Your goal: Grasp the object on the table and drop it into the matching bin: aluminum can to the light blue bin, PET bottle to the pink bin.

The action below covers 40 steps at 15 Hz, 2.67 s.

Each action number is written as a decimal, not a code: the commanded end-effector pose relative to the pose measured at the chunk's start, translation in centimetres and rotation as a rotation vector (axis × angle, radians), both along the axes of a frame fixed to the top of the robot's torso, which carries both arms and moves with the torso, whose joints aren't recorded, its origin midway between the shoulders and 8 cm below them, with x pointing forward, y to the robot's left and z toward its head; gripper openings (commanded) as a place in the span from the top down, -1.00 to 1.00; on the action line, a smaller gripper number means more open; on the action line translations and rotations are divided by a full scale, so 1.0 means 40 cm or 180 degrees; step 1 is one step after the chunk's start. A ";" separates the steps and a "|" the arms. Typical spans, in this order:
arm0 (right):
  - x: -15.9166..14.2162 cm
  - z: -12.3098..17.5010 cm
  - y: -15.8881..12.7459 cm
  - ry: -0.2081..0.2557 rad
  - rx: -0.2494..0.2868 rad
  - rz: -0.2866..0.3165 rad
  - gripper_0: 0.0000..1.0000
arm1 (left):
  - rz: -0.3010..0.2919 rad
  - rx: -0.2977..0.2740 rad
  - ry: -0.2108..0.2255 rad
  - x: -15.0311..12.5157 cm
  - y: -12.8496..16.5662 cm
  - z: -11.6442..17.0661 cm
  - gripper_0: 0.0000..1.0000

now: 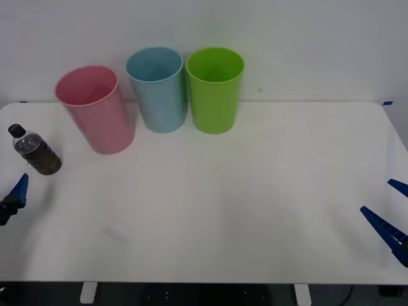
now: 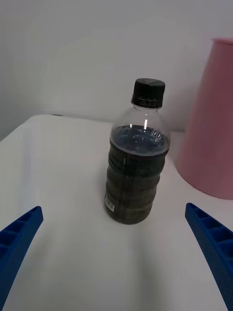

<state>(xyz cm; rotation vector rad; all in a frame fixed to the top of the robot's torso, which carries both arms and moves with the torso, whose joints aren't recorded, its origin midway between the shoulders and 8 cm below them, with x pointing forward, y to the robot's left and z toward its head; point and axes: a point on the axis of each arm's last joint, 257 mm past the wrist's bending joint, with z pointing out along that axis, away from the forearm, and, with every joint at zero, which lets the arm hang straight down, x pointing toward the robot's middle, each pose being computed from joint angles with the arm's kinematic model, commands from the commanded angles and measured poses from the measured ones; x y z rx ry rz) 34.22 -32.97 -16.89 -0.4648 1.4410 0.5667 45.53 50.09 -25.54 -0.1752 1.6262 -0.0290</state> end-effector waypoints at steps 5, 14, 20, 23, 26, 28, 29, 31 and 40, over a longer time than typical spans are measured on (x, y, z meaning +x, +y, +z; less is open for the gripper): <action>0.000 0.000 0.000 0.0000 0.0000 0.0000 -1.00 | -0.0052 0.0064 0.0045 0.111 -0.034 -0.006 -1.00; 0.000 0.000 0.000 0.0000 0.0000 0.0000 -1.00 | 0.0034 0.0195 0.0153 0.217 -0.035 -0.010 -1.00; 0.000 0.000 0.000 0.0000 0.0000 0.0000 -1.00 | 0.0145 0.0253 0.0271 0.276 -0.028 -0.024 -1.00; 0.000 0.000 0.000 0.0000 0.0000 0.0000 -1.00 | 0.0205 0.0284 0.0301 0.292 -0.021 -0.024 -1.00; 0.000 0.000 0.000 0.0000 0.0000 0.0000 -1.00 | 0.0236 0.0313 0.0324 0.301 -0.020 -0.025 -1.00; 0.000 0.000 0.000 0.0000 0.0000 0.0000 -1.00 | 0.0266 0.0306 0.0333 0.309 -0.018 -0.024 -1.00; 0.000 0.000 0.000 0.0000 0.0000 0.0000 -1.00 | 0.0281 0.0319 0.0334 0.312 -0.016 -0.021 -1.00; 0.000 0.000 0.000 0.0000 0.0000 0.0000 -1.00 | 0.0301 0.0327 0.0339 0.313 -0.015 -0.021 -0.69; 0.000 0.000 0.000 0.0000 0.0000 0.0000 -1.00 | 0.0198 0.0280 0.0359 0.314 -0.050 -0.040 1.00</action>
